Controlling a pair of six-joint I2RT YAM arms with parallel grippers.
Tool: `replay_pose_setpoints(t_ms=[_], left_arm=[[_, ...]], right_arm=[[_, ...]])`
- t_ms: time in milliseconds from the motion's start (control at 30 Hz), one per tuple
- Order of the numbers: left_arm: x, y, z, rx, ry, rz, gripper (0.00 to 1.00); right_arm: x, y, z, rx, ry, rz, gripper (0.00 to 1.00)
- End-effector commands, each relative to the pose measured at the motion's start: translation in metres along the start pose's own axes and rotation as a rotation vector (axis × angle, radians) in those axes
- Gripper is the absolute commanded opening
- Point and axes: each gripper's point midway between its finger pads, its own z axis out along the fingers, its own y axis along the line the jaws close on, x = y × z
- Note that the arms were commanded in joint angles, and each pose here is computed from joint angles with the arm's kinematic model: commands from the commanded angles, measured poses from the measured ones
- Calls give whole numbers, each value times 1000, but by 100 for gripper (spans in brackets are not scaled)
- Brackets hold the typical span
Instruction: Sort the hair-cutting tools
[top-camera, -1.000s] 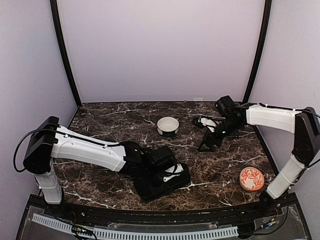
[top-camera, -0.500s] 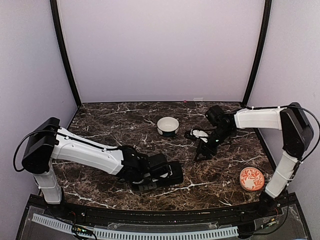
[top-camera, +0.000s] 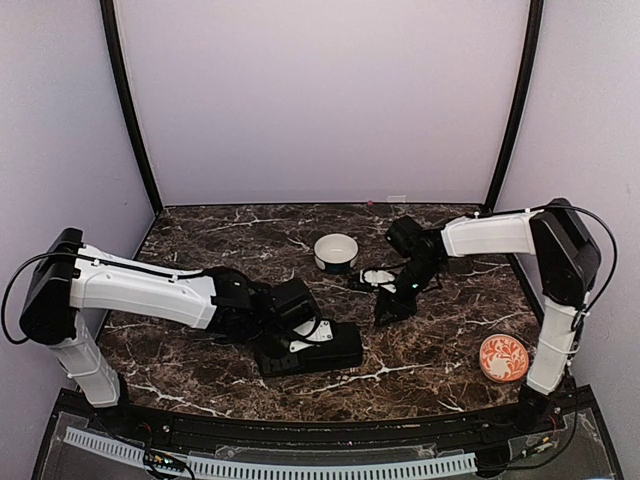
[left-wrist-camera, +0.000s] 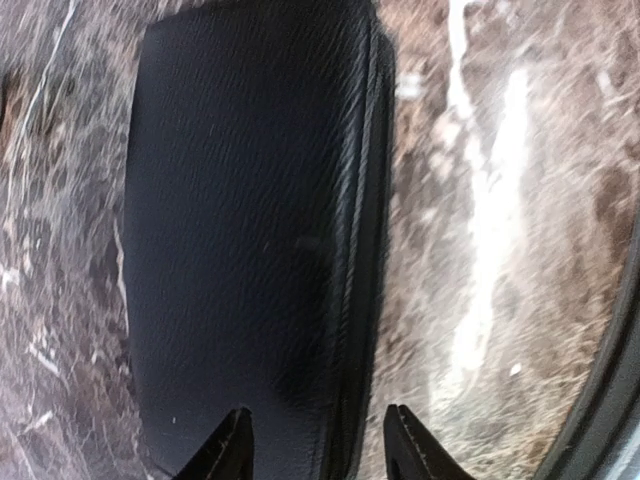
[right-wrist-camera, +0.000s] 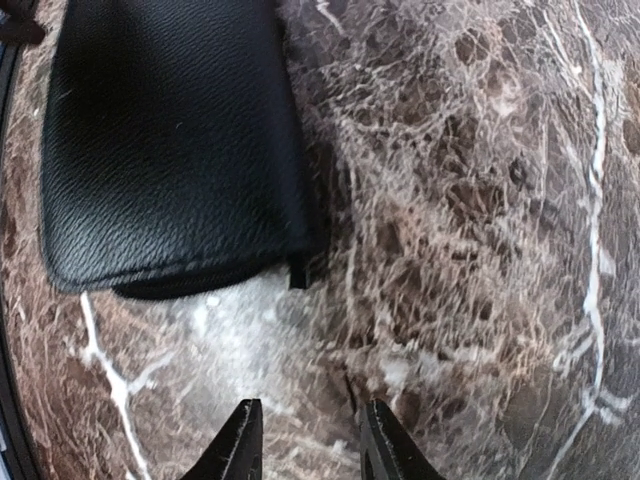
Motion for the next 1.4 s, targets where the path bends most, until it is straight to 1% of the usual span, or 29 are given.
replay_pose_setpoints(t_ms=[0,67,100,200,567,833,900,967,1067,1100,1367], left_arm=[[-12,-8,-4,147,-14,-122,41],[-9,-4,5,164,1,-187,28],[-9,-2,8,164,-3,-206,23],[-7,0,13,162,-29,-241,1],[8,-5,34,175,-6,-270,0],[15,-5,40,174,11,-270,0],[16,-6,41,174,15,-269,0],[17,-6,43,175,20,-268,0],[19,-8,45,181,26,-269,0],[19,-8,46,183,28,-270,0],[22,-10,49,187,37,-278,0]], right_arm=[[-15,-12,15,35,14,-34,30],[-15,-16,22,37,32,-26,27],[-15,-18,25,32,38,-22,26],[-17,-20,30,23,38,-20,25],[-15,8,47,-119,50,-60,25],[-17,7,51,-121,47,-51,26],[-17,4,52,-111,48,-46,22],[-16,2,53,-100,52,-41,15],[-15,2,52,-93,55,-47,2],[-14,3,52,-94,58,-49,0],[3,13,34,-49,99,-84,0]])
